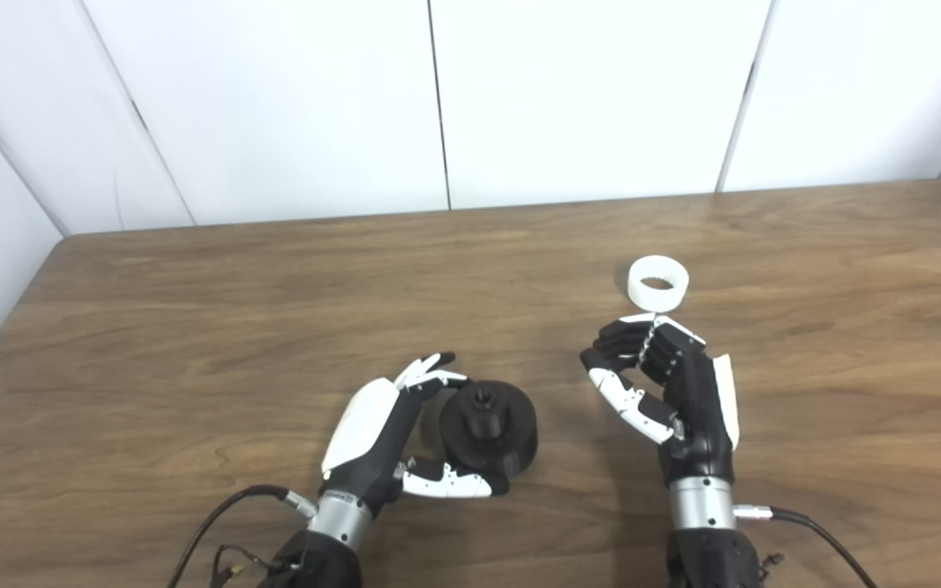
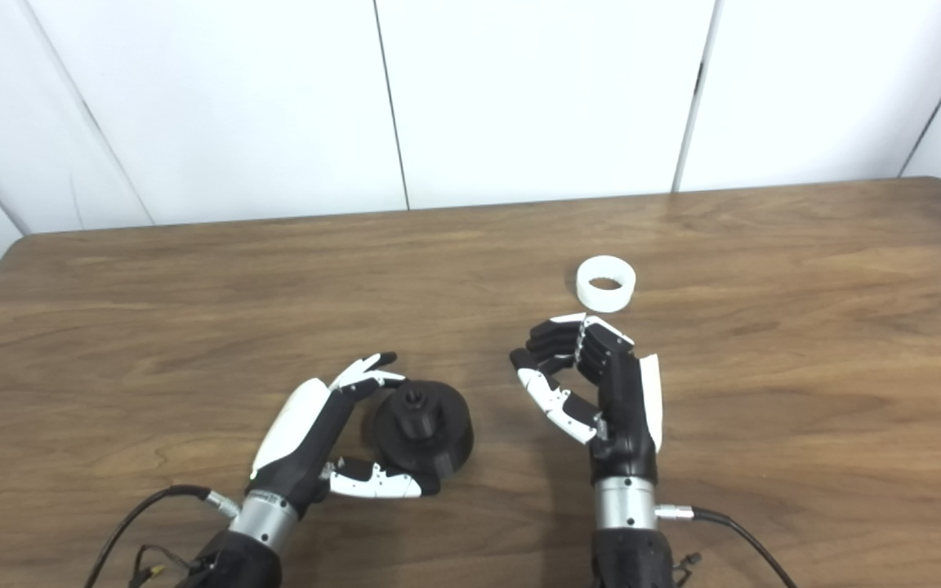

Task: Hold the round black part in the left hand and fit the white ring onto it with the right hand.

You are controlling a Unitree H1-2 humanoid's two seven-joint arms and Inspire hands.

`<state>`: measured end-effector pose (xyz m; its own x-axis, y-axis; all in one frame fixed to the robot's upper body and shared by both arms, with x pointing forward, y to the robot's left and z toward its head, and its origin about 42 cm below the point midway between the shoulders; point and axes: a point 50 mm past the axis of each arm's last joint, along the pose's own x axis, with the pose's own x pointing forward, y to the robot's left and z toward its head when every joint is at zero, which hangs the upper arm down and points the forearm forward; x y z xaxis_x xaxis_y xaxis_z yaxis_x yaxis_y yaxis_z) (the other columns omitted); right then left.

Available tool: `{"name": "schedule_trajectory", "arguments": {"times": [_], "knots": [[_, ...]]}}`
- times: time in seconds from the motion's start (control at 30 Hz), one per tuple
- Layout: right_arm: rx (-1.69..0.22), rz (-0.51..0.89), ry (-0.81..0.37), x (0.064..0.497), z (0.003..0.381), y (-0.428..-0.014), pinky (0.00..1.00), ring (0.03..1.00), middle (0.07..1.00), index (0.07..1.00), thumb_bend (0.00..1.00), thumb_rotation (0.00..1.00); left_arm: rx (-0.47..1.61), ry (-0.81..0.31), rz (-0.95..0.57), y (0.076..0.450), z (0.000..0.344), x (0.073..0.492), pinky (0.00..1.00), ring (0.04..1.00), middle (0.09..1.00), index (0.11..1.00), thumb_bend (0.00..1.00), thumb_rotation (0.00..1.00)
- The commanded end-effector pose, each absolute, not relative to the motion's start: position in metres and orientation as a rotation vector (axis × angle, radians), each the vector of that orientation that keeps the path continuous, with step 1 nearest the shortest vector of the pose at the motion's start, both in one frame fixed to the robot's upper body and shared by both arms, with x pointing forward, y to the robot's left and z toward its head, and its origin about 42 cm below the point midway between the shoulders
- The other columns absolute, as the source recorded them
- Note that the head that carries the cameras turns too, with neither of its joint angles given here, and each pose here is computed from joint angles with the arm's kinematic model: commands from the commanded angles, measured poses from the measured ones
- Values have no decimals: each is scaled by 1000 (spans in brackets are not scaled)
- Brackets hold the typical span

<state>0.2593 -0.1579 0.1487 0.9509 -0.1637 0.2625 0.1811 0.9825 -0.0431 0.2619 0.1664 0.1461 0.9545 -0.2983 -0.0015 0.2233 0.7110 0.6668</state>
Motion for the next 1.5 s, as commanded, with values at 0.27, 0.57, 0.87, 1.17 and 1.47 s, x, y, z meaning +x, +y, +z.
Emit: {"name": "schedule_trajectory", "arguments": {"times": [0.27, 0.57, 0.87, 1.17, 1.47], "knots": [[-300, -219, -345, 278, 173, -190, 429, 538, 493, 496, 519, 1, 721, -154, -301, 178, 151, 264, 851, 962, 931, 655, 875, 278], [-572, -335, -361, 300, 199, -210, 483, 619, 665, 498, 505, 128, 712, -160, -308, 186, 150, 268, 862, 962, 932, 653, 864, 274], [-742, -341, -324, 317, 223, -229, 764, 886, 893, 776, 604, 424, 712, -164, -315, 187, 149, 269, 865, 959, 932, 648, 868, 292], [-940, -300, -303, 342, 259, -262, 790, 953, 964, 908, 749, 656, 713, -164, -318, 183, 148, 268, 840, 954, 931, 646, 863, 270], [-1050, -227, -295, 382, 289, -272, 736, 915, 962, 921, 758, 619, 716, -154, -312, 185, 147, 267, 843, 956, 931, 649, 867, 278]]}}
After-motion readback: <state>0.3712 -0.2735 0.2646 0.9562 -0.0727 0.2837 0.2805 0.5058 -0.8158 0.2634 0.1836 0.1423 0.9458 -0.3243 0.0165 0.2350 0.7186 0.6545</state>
